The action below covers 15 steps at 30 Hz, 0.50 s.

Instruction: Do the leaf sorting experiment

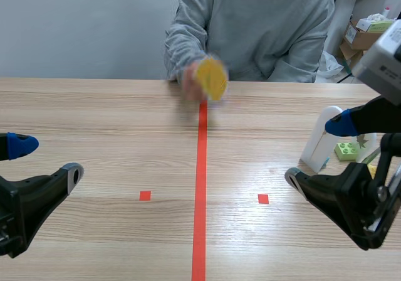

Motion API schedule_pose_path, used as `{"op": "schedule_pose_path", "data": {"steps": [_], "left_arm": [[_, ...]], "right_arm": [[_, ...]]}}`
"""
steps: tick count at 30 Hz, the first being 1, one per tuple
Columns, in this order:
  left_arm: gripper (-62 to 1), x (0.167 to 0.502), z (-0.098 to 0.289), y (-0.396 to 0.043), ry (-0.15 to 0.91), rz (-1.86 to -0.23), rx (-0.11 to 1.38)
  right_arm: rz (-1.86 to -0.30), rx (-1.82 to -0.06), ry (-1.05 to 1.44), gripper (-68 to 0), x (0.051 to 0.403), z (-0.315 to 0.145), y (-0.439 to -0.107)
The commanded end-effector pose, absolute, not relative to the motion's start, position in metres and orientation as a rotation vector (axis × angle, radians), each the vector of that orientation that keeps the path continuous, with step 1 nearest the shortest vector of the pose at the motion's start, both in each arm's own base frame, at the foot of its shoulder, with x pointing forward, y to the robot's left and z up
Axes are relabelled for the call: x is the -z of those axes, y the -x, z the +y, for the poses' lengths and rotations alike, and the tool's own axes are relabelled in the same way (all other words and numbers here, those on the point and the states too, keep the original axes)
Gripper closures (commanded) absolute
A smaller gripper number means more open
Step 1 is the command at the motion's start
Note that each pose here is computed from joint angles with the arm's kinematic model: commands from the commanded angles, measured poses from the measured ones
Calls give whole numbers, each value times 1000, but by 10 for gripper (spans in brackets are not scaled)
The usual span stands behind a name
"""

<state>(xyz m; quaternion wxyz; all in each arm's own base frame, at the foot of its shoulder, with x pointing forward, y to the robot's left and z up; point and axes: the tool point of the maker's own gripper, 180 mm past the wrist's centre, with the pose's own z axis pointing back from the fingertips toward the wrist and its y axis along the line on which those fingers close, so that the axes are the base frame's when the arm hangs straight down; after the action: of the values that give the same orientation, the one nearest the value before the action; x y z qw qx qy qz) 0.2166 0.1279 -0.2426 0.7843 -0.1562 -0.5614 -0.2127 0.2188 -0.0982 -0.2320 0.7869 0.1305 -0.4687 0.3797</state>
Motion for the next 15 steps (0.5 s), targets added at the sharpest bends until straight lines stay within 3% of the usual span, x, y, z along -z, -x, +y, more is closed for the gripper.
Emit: {"op": "schedule_pose_path", "data": {"steps": [1, 15], "left_arm": [[-510, 234, 125, -218, 354, -1243, 450], [-510, 234, 125, -218, 354, -1242, 450]], "right_arm": [[-1036, -820, -279, -525, 225, -99, -223], [-1030, -831, -255, -525, 227, -101, -224]]}}
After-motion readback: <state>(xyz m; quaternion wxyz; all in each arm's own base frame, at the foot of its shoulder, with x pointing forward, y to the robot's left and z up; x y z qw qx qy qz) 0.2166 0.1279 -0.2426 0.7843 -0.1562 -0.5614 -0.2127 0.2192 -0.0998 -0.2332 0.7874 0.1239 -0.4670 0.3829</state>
